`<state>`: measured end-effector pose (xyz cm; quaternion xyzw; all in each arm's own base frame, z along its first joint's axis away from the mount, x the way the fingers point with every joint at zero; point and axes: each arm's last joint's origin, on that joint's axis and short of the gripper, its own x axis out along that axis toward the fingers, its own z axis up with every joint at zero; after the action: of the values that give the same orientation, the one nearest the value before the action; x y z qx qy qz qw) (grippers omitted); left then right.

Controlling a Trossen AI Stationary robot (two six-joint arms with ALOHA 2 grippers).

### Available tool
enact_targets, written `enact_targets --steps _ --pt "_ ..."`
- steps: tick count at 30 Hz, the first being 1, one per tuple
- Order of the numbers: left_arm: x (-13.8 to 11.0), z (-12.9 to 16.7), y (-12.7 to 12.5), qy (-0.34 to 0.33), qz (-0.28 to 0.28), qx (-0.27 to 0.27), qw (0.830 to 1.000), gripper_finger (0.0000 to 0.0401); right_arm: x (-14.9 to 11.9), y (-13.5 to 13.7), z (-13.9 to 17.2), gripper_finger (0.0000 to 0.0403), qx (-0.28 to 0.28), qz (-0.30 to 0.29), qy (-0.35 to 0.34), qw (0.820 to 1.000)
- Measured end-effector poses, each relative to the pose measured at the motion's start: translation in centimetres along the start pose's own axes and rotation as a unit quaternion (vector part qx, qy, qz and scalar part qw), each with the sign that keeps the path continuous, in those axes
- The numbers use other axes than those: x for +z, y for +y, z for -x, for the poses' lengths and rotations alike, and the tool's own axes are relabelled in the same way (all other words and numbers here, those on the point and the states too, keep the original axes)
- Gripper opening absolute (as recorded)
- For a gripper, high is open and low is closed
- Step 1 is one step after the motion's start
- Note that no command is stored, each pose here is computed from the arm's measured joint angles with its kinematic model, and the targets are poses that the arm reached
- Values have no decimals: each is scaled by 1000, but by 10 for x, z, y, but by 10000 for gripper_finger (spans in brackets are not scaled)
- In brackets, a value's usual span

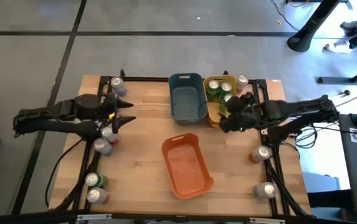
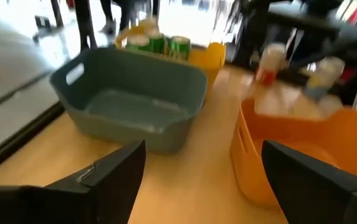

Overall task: Sort soda cans
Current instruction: Put the green soda can into the yellow bin

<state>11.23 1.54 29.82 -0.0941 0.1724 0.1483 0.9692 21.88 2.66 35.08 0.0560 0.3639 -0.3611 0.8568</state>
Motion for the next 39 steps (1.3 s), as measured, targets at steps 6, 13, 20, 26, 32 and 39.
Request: enact_targets --steps 6,13,20,26,32,39 --pt "29 7 -9 106 12 13 994 305 -17 14 -12 367 11 10 -7 1000" --pt "40 10 -13 147 42 22 988 305 -34 21 -31 367 9 12 -5 1000" --pt "36 6 -7 169 73 86 979 314 -40 23 -37 367 2 15 -11 1000" --pt "21 4 -3 263 114 129 949 337 -39 23 -37 367 4 24 -14 1000" --pt "21 4 -6 280 139 98 945 342 -38 23 -37 367 -5 30 -24 999" --pt "43 -8 -22 195 116 -25 974 343 -36 25 -37 367 1 29 -32 999"
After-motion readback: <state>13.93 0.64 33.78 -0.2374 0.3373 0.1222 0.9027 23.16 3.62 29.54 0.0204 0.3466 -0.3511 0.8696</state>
